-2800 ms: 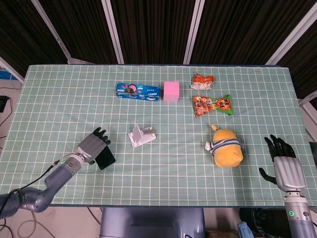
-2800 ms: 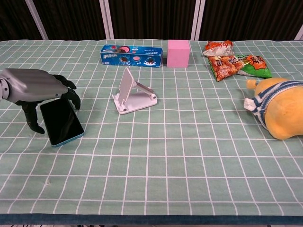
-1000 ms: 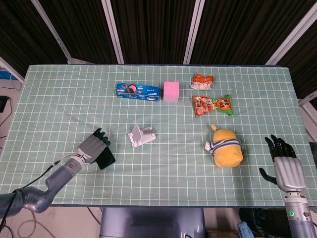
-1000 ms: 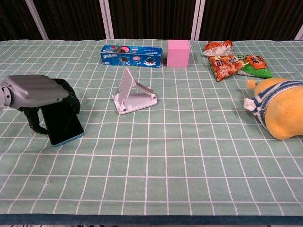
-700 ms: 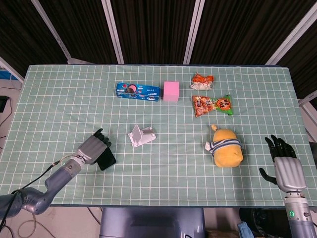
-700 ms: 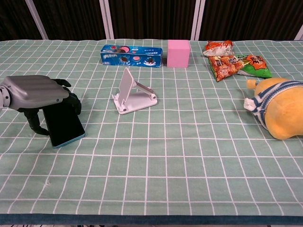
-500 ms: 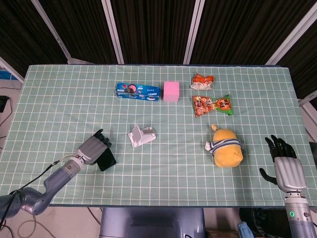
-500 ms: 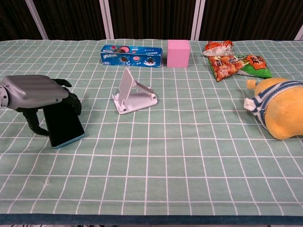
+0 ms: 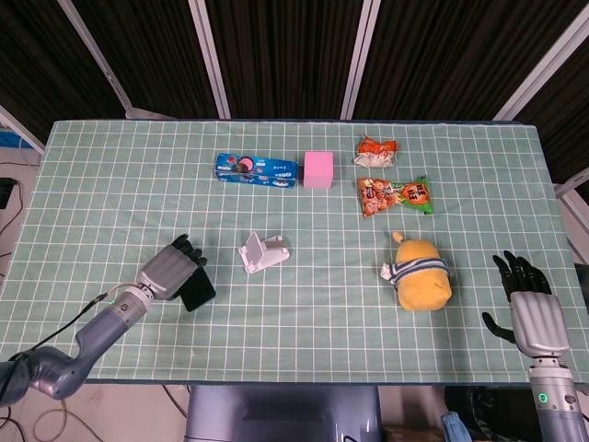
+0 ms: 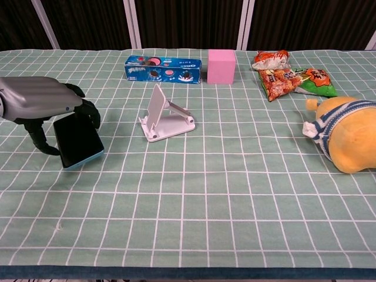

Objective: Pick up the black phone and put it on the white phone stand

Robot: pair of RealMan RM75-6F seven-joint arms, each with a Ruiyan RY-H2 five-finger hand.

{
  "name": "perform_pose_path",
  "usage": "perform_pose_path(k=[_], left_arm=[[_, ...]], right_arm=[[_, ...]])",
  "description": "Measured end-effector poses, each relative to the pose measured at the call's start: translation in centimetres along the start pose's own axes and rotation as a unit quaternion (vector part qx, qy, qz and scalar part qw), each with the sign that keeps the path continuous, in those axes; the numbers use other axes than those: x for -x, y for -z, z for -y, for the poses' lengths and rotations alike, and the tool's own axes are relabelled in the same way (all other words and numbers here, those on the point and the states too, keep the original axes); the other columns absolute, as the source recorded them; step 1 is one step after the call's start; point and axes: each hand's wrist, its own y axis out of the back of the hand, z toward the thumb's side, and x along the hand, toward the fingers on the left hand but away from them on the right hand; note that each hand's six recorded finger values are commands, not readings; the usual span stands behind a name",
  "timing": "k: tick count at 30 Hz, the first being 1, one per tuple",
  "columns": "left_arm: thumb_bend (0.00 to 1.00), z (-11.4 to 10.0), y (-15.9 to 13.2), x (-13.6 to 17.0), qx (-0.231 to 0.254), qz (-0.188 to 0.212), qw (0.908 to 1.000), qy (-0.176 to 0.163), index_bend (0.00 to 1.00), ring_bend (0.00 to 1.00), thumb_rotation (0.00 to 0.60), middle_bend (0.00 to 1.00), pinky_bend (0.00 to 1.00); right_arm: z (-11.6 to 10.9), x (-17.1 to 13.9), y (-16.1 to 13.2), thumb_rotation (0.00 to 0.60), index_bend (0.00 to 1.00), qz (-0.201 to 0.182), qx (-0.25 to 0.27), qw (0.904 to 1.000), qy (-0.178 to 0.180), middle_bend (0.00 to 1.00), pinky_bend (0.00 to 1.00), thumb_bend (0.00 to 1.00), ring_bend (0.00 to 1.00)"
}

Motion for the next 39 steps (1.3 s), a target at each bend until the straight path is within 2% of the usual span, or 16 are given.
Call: perform_pose_path(k=[6, 12, 17, 20, 24, 27, 31, 39], left_arm=[[0.51, -1.3, -0.1, 0.1, 0.011, -0.005, 0.9998, -0.018, 0.70, 0.28, 0.600, 0.76, 0.13], [0.50, -3.5, 0.1, 0.2, 0.075, -0.026, 0.9954, -0.053, 0.70, 0.29, 0.600, 0.76, 0.12], [0.51, -5.5, 0.6, 0.4, 0.123, -0.053, 0.9862, -0.096, 0.70, 0.28, 0.600, 0.76, 0.08], [0.51, -6.3, 0.8, 0.5, 0.165, -0.070, 0.9764, -0.120, 0.70, 0.28, 0.600, 0.76, 0.05], [0.50, -6.7, 0.7, 0.5, 0.232, -0.091, 0.9582, -0.141, 0.70, 0.28, 0.600, 0.76, 0.03], [0.50, -6.7, 0.4, 0.4, 0.287, -0.105, 0.9405, -0.148, 0.70, 0.28, 0.600, 0.76, 0.03], [0.50, -7.0, -0.5, -0.2, 0.363, -0.124, 0.9094, -0.160, 0.70, 0.28, 0.600, 0.76, 0.03], [0.50, -7.8, -1.8, -0.9, 0.479, -0.140, 0.8496, -0.170, 0.70, 0.27, 0.600, 0.76, 0.03]], right_arm=[[0.0, 0.0, 0.0, 0.600, 0.01, 0.000, 0.000, 1.0000, 0.000, 0.00, 0.14, 0.42, 0.00], [0.0, 0.0, 0.0, 0.600, 0.01, 0.000, 0.001, 1.0000, 0.000, 0.00, 0.14, 0.43, 0.00], [0.0, 0.0, 0.0, 0.600, 0.01, 0.000, 0.001, 1.0000, 0.000, 0.00, 0.14, 0.42, 0.00], [0.0, 0.0, 0.0, 0.600, 0.01, 0.000, 0.001, 1.0000, 0.000, 0.00, 0.14, 0.43, 0.00], [0.0, 0.0, 0.0, 0.600, 0.01, 0.000, 0.001, 1.0000, -0.001, 0.00, 0.14, 0.43, 0.00], [0.0, 0.0, 0.0, 0.600, 0.01, 0.000, 0.002, 1.0000, -0.001, 0.00, 0.14, 0.42, 0.00], [0.0, 0.0, 0.0, 0.600, 0.01, 0.000, 0.002, 1.0000, -0.001, 0.00, 0.14, 0.43, 0.00], [0.0, 0.0, 0.1, 0.600, 0.01, 0.000, 0.004, 1.0000, -0.001, 0.00, 0.14, 0.42, 0.00]])
